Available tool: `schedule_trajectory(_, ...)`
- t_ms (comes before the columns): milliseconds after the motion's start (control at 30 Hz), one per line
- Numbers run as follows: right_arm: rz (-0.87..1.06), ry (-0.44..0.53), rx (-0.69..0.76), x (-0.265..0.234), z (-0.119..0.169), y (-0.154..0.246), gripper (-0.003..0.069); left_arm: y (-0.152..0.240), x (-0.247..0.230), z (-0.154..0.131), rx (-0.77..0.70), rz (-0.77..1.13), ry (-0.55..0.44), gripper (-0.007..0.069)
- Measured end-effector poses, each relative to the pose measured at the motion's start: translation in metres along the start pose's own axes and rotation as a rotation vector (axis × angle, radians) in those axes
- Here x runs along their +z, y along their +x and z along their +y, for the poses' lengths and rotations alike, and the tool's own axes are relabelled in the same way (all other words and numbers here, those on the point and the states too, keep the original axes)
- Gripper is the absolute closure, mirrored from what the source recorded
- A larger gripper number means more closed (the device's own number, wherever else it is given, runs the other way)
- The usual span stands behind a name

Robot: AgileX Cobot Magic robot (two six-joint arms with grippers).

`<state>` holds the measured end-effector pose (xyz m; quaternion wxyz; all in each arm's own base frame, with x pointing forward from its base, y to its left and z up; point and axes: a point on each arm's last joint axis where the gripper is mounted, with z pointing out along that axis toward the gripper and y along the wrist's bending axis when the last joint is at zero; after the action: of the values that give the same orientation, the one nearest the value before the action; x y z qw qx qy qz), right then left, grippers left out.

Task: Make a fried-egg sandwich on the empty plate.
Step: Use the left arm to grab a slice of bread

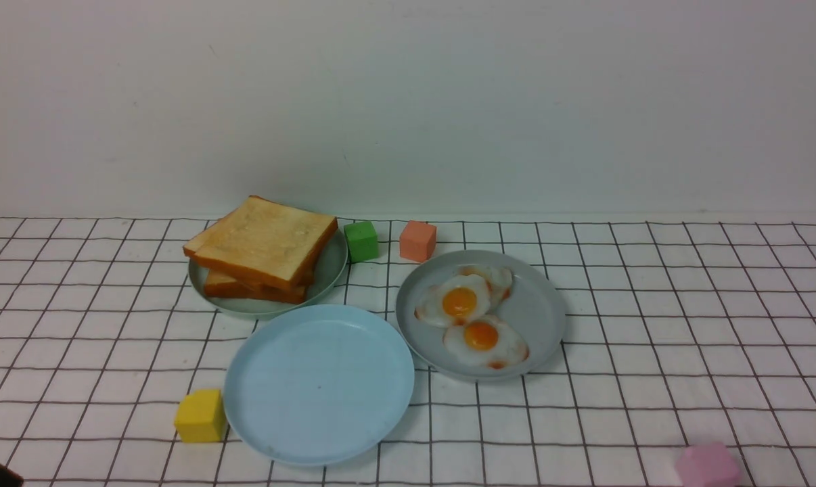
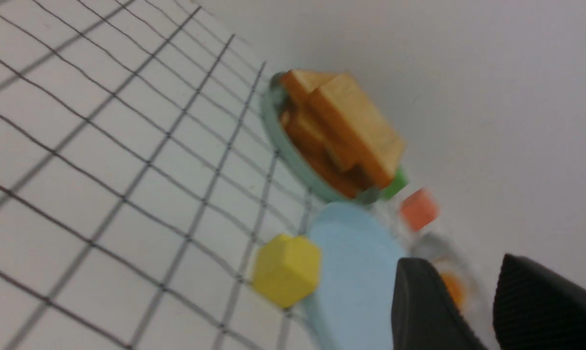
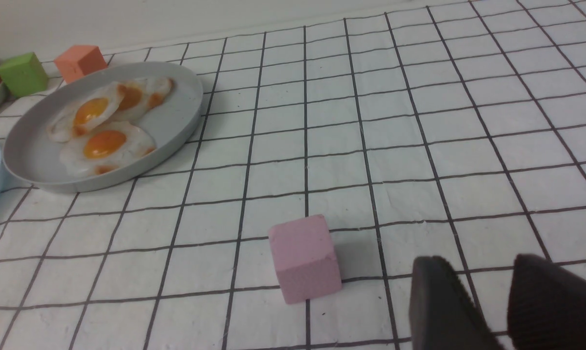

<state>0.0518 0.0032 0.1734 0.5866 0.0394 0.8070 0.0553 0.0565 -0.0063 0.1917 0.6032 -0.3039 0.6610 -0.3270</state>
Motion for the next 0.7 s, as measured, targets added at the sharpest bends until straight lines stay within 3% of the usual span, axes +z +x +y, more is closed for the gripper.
schedule_trajectory(133,0.000,0.000,0.000,0.000,0.000,0.000,0.0418,-0.007,0.000,-0.004,-0.142,-0.069,0.044,0.0387)
schedule_trajectory(200,0.000,0.000,0.000,0.000,0.000,0.000,0.0418,-0.010,-0.003,-0.013,-0.119,-0.047,0.061,0.0399)
schedule_trajectory(333,0.000,0.000,0.000,0.000,0.000,0.000,0.0418,-0.023,-0.007,-0.039,0.030,0.003,0.085,0.0471)
schedule_trajectory(433,0.000,0.000,0.000,0.000,0.000,0.000,0.0418,-0.038,0.003,-0.071,0.239,0.154,0.048,0.0604)
schedule_trajectory(500,0.000,0.000,0.000,0.000,0.000,0.000,0.0418,-0.043,0.015,-0.087,0.360,0.284,0.035,0.0638)
schedule_trajectory(700,0.000,0.000,0.000,0.000,0.000,0.000,0.0418,-0.040,0.049,-0.117,0.569,0.642,0.071,0.0638)
